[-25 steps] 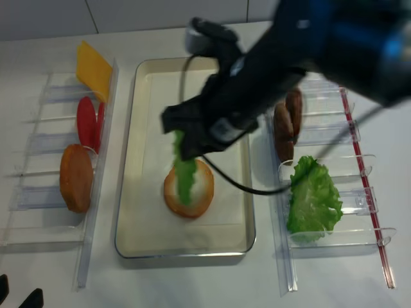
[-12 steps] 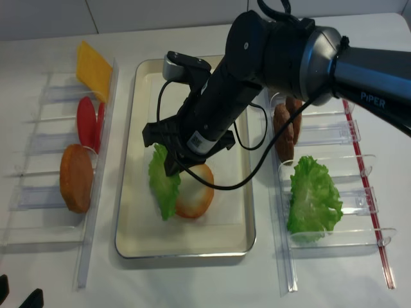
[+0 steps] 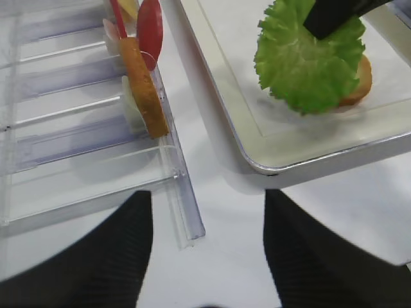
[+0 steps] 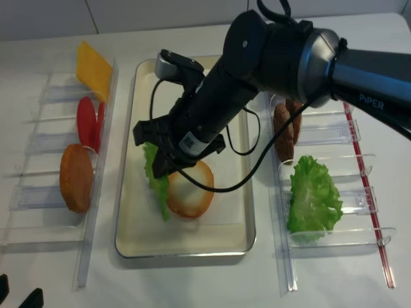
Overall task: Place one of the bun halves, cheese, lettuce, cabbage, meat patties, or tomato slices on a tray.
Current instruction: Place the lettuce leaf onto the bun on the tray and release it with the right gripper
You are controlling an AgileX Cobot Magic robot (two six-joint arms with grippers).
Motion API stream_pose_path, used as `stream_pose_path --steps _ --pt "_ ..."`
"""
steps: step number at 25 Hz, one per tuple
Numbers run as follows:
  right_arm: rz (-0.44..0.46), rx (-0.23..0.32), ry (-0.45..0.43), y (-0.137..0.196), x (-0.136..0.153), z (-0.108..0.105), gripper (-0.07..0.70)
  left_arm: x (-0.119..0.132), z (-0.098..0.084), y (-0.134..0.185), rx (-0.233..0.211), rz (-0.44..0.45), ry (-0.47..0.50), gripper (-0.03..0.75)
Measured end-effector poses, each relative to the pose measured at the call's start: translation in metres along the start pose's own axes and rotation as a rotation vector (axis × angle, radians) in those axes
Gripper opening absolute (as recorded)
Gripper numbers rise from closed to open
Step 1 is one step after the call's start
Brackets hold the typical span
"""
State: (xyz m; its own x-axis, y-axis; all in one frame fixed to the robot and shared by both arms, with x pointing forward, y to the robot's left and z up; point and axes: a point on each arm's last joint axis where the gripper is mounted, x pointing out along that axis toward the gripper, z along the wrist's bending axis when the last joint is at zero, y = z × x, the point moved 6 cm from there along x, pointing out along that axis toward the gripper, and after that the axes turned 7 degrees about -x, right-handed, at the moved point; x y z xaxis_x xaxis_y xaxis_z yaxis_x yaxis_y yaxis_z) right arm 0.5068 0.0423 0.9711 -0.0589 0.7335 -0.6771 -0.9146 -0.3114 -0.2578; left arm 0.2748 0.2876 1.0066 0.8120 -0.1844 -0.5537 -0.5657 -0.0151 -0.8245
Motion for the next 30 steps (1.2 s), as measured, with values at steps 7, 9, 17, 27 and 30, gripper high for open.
stream_pose_path --steps 7,9,17,27,30 --pt "0.005 0.003 0.014 0.0 0.004 -0.004 0.018 0.0 0.0 0.0 0.0 0.0 0.0 0.361" --pt "0.012 0.005 0.049 0.001 0.005 -0.01 0.018 0.0 0.0 0.0 0.0 0.0 0.0 0.361" --pt "0.062 -0.005 0.268 0.009 -0.001 -0.043 0.018 0.0 0.0 0.0 0.0 0.0 0.0 0.361" --pt "0.07 -0.008 0.343 0.01 -0.004 -0.053 0.018 0.0 0.0 0.0 0.0 0.0 0.0 0.361" --pt "0.073 -0.008 0.348 0.01 -0.004 -0.054 0.018 0.0 0.0 0.0 0.0 0.0 0.0 0.361"
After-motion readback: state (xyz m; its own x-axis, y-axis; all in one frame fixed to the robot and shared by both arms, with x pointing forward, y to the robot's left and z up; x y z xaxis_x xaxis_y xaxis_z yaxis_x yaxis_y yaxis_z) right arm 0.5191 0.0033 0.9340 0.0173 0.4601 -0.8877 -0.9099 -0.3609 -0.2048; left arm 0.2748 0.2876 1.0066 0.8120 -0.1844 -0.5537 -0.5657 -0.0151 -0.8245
